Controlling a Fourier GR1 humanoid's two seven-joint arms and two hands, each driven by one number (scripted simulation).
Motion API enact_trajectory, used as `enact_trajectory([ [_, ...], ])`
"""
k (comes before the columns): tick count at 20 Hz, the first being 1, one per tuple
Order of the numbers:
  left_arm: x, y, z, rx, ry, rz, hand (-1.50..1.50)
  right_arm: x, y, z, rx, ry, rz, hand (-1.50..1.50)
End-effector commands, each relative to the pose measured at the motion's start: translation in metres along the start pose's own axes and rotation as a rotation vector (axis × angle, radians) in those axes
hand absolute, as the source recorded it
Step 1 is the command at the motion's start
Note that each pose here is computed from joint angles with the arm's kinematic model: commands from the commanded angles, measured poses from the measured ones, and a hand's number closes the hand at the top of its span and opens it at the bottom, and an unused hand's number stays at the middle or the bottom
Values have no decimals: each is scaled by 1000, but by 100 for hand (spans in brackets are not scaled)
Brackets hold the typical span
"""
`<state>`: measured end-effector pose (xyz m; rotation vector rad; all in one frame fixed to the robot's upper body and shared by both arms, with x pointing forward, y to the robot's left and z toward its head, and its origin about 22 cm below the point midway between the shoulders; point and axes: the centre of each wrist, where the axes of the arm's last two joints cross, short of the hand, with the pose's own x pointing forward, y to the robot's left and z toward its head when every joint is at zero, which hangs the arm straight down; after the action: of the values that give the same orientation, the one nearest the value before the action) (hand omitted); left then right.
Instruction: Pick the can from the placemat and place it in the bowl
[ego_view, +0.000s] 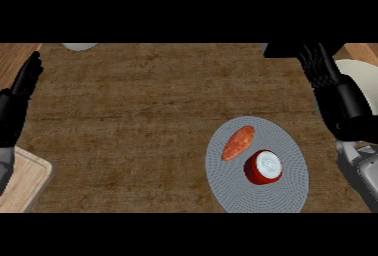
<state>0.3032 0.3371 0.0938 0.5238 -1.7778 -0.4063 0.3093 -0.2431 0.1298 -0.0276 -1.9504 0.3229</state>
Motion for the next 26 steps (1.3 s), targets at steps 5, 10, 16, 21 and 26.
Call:
enact_trajectory([
  [5, -9, -39, 20, 31, 98, 435, 0, -58, -8, 50, -517, 402, -121, -150],
  [10, -12, -56, 29, 19, 150, 585, 0, -119, -34, 133, -848, 785, 228, -150],
  [16, -2, -39, 34, -28, 114, 653, 0, -101, -24, 126, -913, 685, 479, -150],
  [21, 1, -52, 34, -42, 131, 666, 0, -78, -52, 122, -610, 1006, 586, -150],
  [26, 10, -60, 26, -88, 112, 675, 0, -62, -40, 116, -177, 1337, 548, -150],
])
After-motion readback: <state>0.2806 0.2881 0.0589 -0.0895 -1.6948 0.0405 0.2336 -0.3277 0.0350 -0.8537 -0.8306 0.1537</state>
